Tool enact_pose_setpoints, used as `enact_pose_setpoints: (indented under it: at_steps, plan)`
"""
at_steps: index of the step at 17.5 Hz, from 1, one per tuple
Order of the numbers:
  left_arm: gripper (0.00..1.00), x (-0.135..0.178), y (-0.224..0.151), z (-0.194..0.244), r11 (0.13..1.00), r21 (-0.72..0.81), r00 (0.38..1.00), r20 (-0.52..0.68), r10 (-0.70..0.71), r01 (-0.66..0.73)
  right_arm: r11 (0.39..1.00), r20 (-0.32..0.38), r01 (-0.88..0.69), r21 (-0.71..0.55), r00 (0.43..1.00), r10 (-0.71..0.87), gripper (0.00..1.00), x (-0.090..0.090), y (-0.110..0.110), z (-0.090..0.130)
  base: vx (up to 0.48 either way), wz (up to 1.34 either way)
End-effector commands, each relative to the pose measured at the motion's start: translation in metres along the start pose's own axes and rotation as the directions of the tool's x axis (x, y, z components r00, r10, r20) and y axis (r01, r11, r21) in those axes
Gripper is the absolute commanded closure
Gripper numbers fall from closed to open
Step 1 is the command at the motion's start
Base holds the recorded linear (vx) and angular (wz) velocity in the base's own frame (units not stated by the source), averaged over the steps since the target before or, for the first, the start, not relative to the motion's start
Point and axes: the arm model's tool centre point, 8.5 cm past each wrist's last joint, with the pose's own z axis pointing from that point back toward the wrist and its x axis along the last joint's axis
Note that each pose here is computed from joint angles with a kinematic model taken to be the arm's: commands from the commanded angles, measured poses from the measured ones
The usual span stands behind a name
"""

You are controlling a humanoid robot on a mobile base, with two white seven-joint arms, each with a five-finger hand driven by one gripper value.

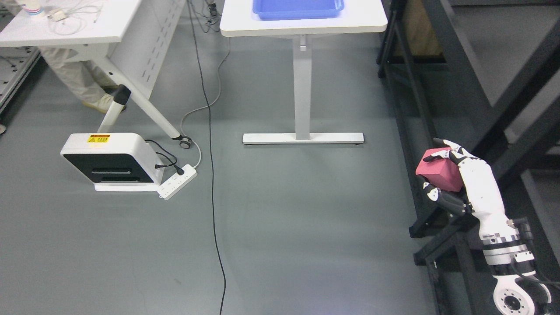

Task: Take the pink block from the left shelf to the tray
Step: 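Turn and drive to the white table, carrying the block over the blue tray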

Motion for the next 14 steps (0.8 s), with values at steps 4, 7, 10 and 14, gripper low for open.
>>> enact_pose_setpoints:
  at_steps: [4, 7, 10, 14]
  plan:
    - [0.00, 0.0205, 0.0107, -0.0012, 1.000, 0.016, 0.999, 0.040, -0.005, 0.005, 1.000, 0.002, 0.003, 0.004, 1.000, -0.003, 0.96, 0.0011, 0.0014, -0.0002, 0.209, 0.55]
    - [0.00, 0.0205, 0.0107, -0.0012, 1.000, 0.016, 0.999, 0.040, -0.005, 0.005, 1.000, 0.003, 0.003, 0.006, 1.000, -0.003, 0.96, 0.0014, 0.0019, -0.0004, 0.309, 0.34]
    - [0.00, 0.0205, 0.0107, -0.0012, 1.000, 0.016, 0.999, 0.040, -0.005, 0.005, 1.000, 0.003, 0.003, 0.006, 1.000, -0.003, 0.96, 0.0014, 0.0019, -0.0004, 0.356, 0.19]
    - [0.00, 0.0205, 0.0107, -0.0012, 1.000, 0.016, 0.999, 0.040, -0.005, 0.005, 1.000, 0.003, 0.005, 0.007, 1.000, -0.005, 0.96, 0.0020, 0.0027, -0.0006, 0.398, 0.03]
